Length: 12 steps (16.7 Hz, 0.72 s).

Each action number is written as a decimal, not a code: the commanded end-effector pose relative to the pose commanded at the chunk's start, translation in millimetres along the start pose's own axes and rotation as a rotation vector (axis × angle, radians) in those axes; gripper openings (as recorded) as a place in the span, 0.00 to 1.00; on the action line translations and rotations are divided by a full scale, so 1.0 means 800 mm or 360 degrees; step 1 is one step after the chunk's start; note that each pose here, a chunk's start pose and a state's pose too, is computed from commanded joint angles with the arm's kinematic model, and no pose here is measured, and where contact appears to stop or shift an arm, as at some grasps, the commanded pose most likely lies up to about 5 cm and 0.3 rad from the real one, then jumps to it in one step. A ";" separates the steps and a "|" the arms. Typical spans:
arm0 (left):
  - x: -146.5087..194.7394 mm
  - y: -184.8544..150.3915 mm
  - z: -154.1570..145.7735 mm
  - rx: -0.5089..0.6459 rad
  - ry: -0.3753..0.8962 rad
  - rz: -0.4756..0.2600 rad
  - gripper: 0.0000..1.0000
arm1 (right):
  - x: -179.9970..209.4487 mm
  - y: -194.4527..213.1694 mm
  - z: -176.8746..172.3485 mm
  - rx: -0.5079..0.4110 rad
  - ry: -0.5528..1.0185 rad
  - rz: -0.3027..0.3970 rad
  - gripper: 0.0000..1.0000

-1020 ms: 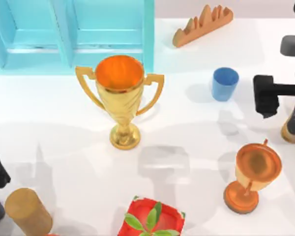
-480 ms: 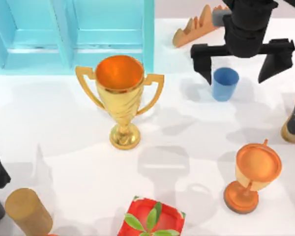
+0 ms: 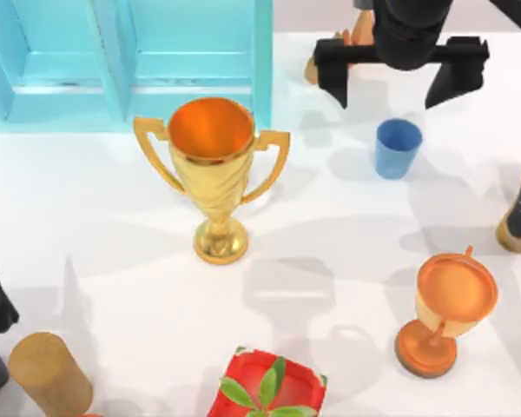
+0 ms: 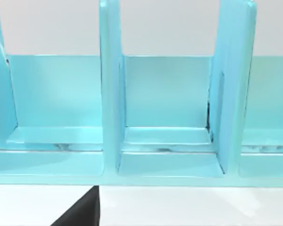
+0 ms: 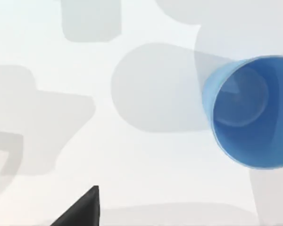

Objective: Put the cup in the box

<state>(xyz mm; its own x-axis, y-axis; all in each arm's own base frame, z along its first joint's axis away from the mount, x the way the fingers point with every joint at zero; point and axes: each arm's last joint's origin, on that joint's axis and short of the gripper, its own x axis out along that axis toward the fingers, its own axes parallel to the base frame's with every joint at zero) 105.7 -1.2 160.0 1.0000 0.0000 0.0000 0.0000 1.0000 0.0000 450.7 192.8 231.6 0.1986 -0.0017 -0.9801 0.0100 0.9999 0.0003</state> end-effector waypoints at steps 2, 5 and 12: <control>0.000 0.000 0.000 0.0000 0.0000 0.0000 1.00 | 0.000 0.000 0.000 0.0000 0.0000 0.0000 1.00; 0.000 0.000 0.000 0.0000 0.0000 0.0000 1.00 | 0.000 0.001 -0.001 -0.0004 0.0000 0.0001 1.00; 0.000 0.000 0.000 0.0000 0.0000 0.0000 1.00 | 0.095 0.002 0.004 0.0001 -0.0014 0.0006 1.00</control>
<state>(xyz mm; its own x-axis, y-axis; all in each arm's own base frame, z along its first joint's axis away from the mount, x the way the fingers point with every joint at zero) 105.7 -1.2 160.0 1.0000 0.0000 0.0000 0.0000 1.0000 0.0000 468.8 194.1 157.7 0.2069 0.0019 -0.9784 0.0099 0.9999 0.0040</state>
